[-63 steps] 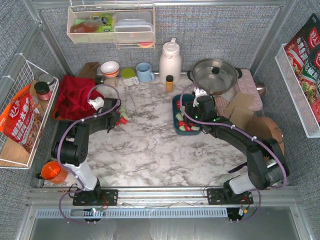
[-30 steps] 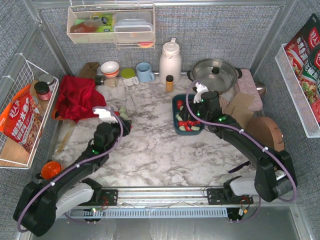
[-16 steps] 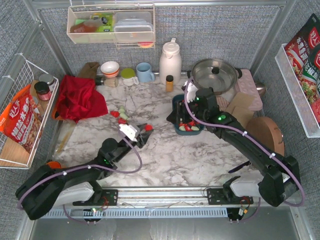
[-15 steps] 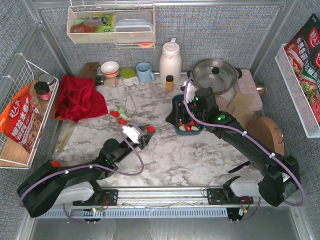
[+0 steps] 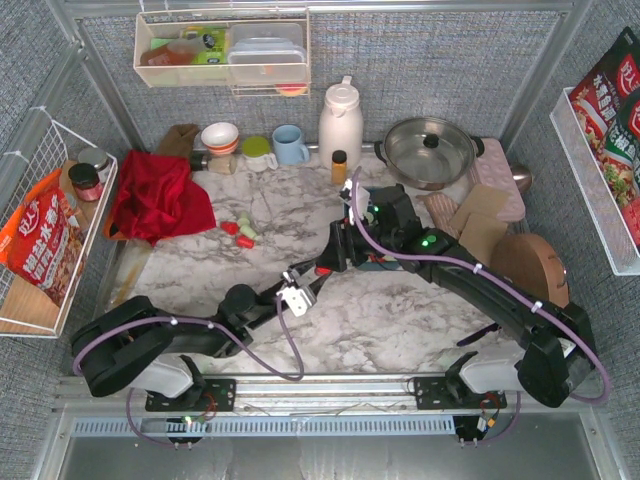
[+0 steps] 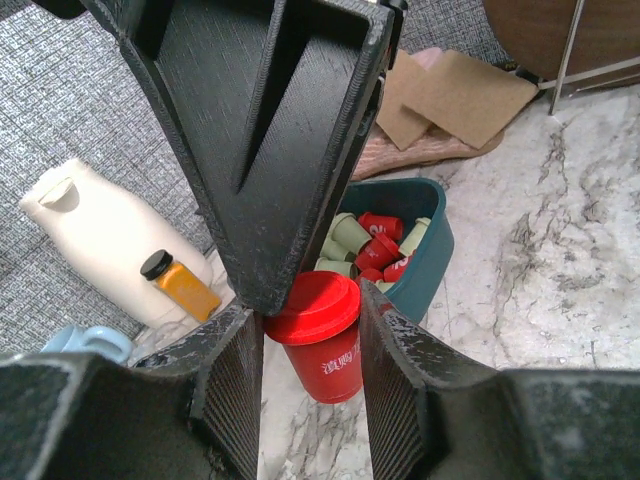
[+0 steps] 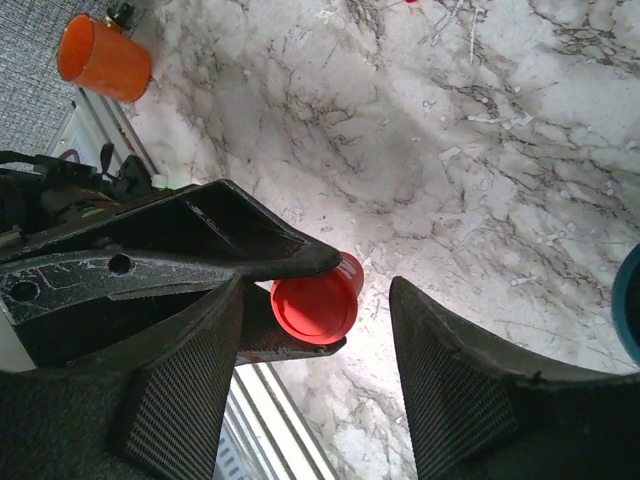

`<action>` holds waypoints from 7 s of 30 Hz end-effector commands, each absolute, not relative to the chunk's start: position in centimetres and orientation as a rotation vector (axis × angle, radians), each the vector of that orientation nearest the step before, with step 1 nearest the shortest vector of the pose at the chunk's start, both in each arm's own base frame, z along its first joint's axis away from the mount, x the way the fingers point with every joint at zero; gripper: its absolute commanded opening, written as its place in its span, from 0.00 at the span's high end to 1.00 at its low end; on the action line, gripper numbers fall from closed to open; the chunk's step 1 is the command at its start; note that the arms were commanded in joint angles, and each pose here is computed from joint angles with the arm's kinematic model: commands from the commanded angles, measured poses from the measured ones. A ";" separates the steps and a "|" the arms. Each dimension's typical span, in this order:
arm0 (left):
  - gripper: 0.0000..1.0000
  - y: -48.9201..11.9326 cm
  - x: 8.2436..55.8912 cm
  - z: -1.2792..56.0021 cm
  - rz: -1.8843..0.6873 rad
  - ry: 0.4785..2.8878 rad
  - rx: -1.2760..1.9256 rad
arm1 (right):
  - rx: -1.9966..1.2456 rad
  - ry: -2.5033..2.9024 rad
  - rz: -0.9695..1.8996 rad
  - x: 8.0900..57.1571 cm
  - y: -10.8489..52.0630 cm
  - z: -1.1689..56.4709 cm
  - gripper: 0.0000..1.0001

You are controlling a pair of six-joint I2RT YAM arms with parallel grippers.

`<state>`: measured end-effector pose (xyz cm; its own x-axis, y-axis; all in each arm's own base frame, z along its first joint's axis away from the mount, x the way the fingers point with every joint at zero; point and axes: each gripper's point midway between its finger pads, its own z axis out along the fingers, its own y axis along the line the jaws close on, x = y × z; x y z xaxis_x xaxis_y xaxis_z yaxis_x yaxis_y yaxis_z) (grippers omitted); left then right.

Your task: Mix the coffee capsules in the storage basket

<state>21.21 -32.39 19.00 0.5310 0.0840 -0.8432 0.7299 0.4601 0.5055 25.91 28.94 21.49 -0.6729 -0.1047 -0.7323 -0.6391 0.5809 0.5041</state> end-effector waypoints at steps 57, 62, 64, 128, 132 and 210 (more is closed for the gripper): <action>0.01 -23.1 26.6 14.4 -0.262 1.667 0.297 | 0.023 2.065 0.205 42.9 13.8 14.8 0.58; 0.01 -21.7 26.5 13.1 -0.193 1.770 0.230 | 0.107 2.131 0.195 48.4 12.8 13.0 0.52; 0.01 -20.7 26.5 12.6 -0.158 1.819 0.159 | 0.096 2.182 0.202 49.4 13.3 11.7 0.47; 0.54 -10.1 37.4 -0.5 0.059 2.457 -0.379 | 0.280 1.986 0.257 38.4 6.5 19.3 0.14; 0.54 -10.1 37.0 0.5 0.034 2.439 -0.367 | 0.278 1.990 0.263 38.4 6.6 19.3 0.15; 0.01 -30.5 23.4 21.7 -0.680 1.230 0.744 | -0.537 2.012 0.977 28.0 29.8 21.3 0.90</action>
<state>23.50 -31.13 20.69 0.1936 -0.0090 -0.9810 0.8086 0.5678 0.1544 26.75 30.50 20.88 -0.5996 -0.0378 -0.7994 -0.6797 0.5512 0.4839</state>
